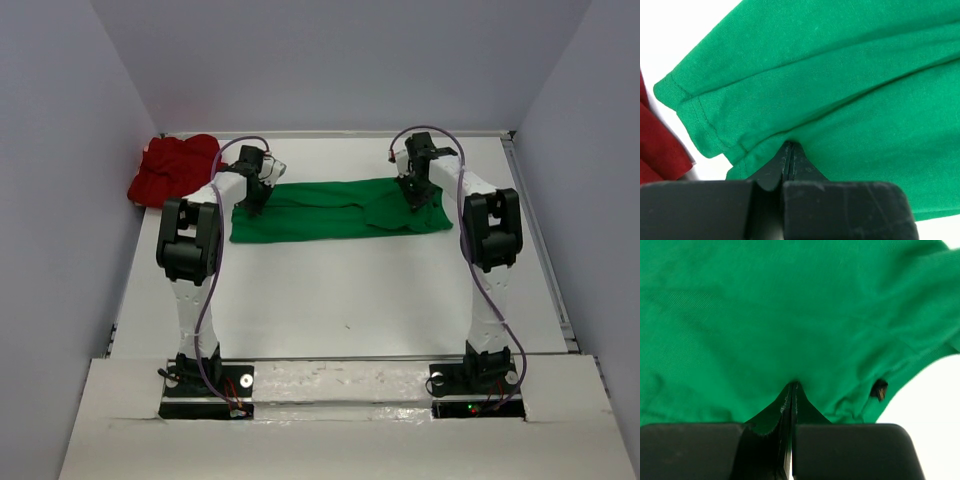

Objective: Fold and stack the t-shirts
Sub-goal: Rotate the tshirt 90 degrees

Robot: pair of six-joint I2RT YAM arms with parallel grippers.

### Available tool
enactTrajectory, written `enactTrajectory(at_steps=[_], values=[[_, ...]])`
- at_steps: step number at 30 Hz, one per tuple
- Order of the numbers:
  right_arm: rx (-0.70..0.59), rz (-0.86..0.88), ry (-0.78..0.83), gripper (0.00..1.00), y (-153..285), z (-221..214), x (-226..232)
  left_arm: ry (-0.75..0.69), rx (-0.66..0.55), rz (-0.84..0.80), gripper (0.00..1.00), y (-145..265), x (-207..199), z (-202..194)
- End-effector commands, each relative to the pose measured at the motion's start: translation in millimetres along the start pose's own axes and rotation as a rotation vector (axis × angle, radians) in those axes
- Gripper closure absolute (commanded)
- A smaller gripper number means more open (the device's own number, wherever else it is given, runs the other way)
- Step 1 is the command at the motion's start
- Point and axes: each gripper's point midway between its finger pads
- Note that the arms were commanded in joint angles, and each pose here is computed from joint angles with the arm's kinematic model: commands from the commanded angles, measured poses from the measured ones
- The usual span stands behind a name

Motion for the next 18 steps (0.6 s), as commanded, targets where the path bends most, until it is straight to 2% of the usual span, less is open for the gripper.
enactTrajectory(at_steps=[1, 13, 18], values=[[-0.029, 0.004, -0.031, 1.00, 0.6, 14.6, -5.4, 0.010, 0.045, 0.043, 1.00, 3.2, 10.2, -12.3], [-0.029, -0.001, -0.064, 1.00, -22.4, 34.6, -18.8, 0.004, 0.100, 0.008, 1.00, 20.4, 0.4, -42.1], [-0.057, 0.055, -0.066, 1.00, -27.7, 51.2, -14.4, -0.024, 0.158, -0.013, 1.00, 32.2, -7.9, -75.1]])
Point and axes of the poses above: each gripper's point midway between its finger pads, its own y axis back along the fingers, its own x axis along the line the jaws close on, z = x × y, and after that the axes turned 9 degrees about y, right-handed
